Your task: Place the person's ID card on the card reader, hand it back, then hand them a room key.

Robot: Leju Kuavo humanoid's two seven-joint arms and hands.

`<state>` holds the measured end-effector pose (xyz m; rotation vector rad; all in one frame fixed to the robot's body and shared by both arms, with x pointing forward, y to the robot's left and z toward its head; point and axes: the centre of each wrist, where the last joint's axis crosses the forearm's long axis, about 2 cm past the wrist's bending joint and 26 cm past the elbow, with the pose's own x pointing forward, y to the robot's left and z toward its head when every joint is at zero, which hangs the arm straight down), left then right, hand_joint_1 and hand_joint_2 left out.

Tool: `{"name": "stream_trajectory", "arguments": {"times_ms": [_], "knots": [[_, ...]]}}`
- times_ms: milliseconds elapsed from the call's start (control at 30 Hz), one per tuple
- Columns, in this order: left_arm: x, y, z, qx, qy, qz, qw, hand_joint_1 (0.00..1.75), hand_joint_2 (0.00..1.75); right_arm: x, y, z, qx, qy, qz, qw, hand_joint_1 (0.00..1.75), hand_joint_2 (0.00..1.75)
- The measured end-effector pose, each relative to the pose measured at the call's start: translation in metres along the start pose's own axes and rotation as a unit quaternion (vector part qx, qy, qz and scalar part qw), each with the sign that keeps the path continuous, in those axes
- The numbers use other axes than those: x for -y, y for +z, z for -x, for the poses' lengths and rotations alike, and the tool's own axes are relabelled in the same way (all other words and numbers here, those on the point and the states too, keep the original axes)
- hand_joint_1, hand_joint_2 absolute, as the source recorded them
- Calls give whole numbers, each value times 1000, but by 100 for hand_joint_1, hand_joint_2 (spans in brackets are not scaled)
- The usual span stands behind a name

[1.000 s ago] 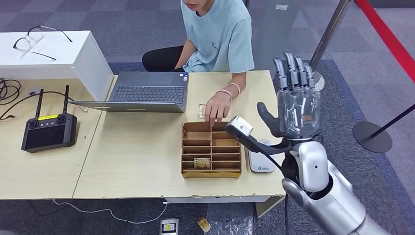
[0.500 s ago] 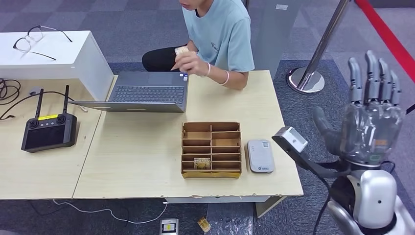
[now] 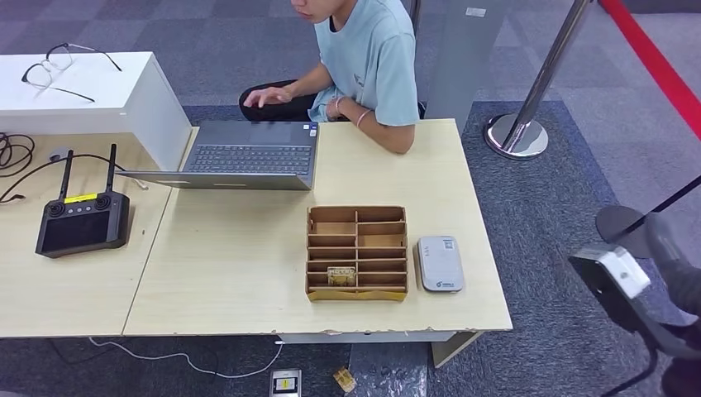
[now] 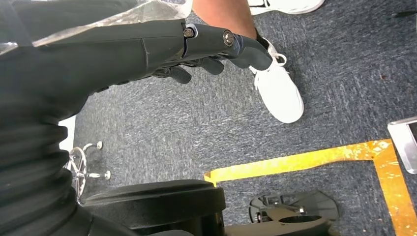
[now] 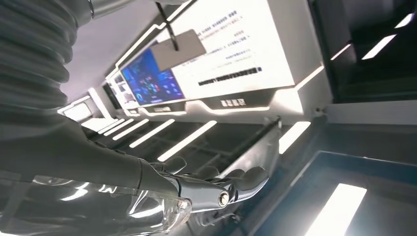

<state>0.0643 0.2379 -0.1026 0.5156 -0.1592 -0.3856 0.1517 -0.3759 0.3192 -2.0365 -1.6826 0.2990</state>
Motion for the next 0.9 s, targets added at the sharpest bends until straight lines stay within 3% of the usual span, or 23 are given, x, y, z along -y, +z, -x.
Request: {"name": "stream_trajectory", "arguments": {"times_ms": [233,500,667,900], "knots": [[0,0,0,-13,7,-2,1000,0,175,-10,22,49,-80,10,-14,997,0,175],[-1,0,-1,-38,18,-3,999,0,175,-48,67,110,-229,60,-71,969,0,175],[-2,-1,-2,-48,19,-4,999,0,175,-85,116,138,-320,104,-147,930,0,175],[-3,-1,-4,-54,17,-4,998,0,175,-141,201,154,-448,115,-276,843,0,175]]}}
